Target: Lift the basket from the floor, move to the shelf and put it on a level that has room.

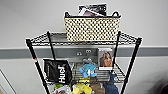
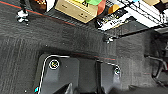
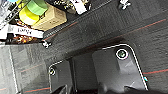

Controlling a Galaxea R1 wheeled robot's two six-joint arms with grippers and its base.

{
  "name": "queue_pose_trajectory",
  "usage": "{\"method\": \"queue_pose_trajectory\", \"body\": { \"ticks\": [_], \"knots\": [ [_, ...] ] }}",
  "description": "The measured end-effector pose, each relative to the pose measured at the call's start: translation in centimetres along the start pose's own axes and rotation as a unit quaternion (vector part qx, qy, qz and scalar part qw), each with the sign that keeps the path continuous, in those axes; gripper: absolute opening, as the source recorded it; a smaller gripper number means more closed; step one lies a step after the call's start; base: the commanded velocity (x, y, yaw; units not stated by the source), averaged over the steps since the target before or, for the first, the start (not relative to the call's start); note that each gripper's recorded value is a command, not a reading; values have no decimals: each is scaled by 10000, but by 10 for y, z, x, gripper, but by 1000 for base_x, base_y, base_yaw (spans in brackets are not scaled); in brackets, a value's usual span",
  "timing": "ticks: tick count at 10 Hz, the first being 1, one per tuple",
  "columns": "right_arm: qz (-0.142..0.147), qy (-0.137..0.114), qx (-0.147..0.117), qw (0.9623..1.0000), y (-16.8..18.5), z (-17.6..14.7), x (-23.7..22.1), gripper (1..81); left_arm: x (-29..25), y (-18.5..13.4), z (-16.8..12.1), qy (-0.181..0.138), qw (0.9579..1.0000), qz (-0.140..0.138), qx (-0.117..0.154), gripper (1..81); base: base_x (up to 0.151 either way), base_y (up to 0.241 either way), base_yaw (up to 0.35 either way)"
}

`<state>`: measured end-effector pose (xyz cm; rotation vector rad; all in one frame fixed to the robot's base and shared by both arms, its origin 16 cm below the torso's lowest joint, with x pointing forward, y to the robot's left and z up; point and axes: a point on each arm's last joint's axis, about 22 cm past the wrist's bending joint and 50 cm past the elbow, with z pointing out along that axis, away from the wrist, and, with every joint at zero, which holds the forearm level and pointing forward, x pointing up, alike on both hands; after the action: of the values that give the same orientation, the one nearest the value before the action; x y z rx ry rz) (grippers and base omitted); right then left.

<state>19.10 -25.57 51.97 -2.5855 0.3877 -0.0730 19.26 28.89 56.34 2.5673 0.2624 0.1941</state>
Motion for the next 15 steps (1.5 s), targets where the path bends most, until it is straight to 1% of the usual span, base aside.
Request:
{"method": "queue_pose_trajectory", "body": {
  "ticks": [2, 3, 4, 6, 8, 10, 11, 12, 14, 15],
  "knots": [
    [-11, -102, -88, 9999, 7, 16, -28, 811, -32, 5, 18, -202, 9998, 39, -29, 811, 0, 0, 0],
    [-16, -160, -143, 9998, 12, 21, -41, 811, -35, 1, 22, -196, 9997, 109, 28, 811, 0, 0, 0],
    [-42, -183, -219, 9996, 19, 26, -50, 811, -40, -4, 27, -214, 9996, 156, 89, 811, 0, 0, 0],
    [-52, -129, -323, 9994, 26, 37, -65, 811, -60, -11, 45, -301, 9991, 173, 232, 811, 0, 0, 0],
    [-60, -212, -444, 9988, 31, 51, -91, 811, -69, -26, 61, -303, 9981, 228, 481, 811, 0, 0, 0],
    [-98, -123, -752, 9970, 53, 55, -96, 811, -92, -30, 78, -399, 9969, 271, 625, 811, 0, 0, 0],
    [-127, -83, -855, 9962, 59, 58, -97, 811, -104, -33, 84, -461, 9960, 290, 708, 811, 0, 0, 0],
    [-165, -50, -896, 9958, 58, 65, -110, 811, -113, -40, 88, -489, 9949, 321, 825, 811, 0, 0, 0],
    [-167, -170, -829, 9963, 45, 82, -156, 811, -121, -50, 95, -502, 9927, 367, 1036, 811, 0, 0, 0],
    [-157, -205, -857, 9960, 46, 84, -170, 811, -128, -50, 100, -515, 9919, 390, 1097, 811, 0, 0, 0]
  ]
}}
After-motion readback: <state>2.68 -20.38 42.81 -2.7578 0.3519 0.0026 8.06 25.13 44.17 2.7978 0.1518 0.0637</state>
